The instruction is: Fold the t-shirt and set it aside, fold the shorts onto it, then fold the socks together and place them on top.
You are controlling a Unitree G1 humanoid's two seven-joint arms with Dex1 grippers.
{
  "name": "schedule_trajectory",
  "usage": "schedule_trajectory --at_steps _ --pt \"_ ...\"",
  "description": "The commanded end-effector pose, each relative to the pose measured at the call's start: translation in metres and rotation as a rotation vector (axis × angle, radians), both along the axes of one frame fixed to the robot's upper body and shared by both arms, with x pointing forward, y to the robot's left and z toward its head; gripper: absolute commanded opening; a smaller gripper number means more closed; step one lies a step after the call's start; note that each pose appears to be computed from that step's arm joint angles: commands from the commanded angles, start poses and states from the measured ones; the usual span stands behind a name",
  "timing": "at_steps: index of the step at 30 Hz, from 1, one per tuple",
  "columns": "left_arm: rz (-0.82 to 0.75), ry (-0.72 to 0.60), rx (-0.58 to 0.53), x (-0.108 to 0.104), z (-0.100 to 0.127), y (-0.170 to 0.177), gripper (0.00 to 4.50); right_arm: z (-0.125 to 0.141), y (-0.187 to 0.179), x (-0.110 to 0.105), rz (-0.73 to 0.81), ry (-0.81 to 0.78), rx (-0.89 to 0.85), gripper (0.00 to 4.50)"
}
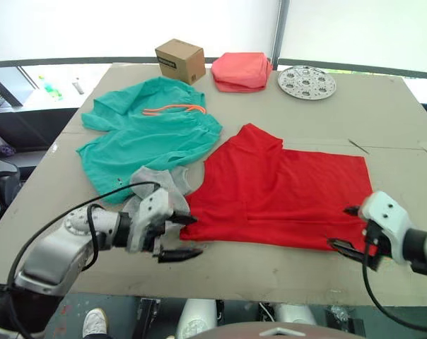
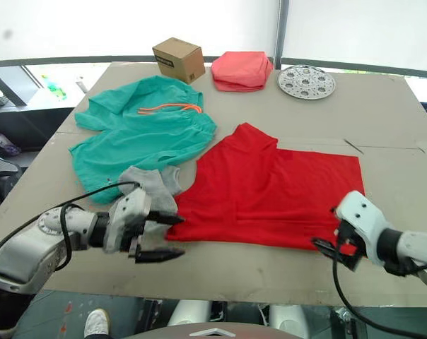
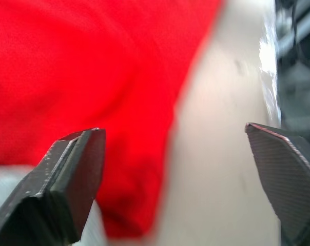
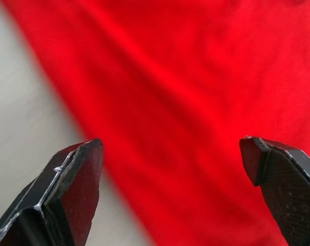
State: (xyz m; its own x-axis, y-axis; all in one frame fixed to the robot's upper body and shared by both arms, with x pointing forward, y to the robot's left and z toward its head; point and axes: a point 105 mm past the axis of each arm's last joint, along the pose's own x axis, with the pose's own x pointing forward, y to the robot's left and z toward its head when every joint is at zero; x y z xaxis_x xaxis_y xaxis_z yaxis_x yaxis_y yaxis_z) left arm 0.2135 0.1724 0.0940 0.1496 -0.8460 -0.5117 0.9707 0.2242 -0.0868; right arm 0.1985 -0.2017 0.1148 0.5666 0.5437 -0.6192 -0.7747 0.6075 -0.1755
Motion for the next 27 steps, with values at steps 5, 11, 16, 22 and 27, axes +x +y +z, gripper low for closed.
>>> schedule_trajectory --at_steps 5,11,16,22,27 --pt "0.017 -0.135 0.035 0.005 -0.016 -0.006 4.44 -0.016 -0.036 -0.004 -0.047 0.006 -0.126 4.50" --pt "0.075 -0.194 0.051 0.017 -0.021 -0.008 4.44 -0.026 -0.051 -0.009 -0.106 0.069 -0.192 4.50" --pt "0.074 -0.185 0.092 0.017 -0.029 -0.004 4.21 -0.036 -0.074 -0.006 -0.174 0.121 -0.269 4.25" --pt "0.074 -0.157 0.147 0.017 -0.044 0.003 1.81 -0.049 -0.079 -0.013 -0.161 0.207 -0.301 1.88" --pt "0.048 -0.155 0.133 0.015 -0.045 0.000 0.00 -0.048 -0.074 -0.010 -0.143 0.197 -0.291 0.03"
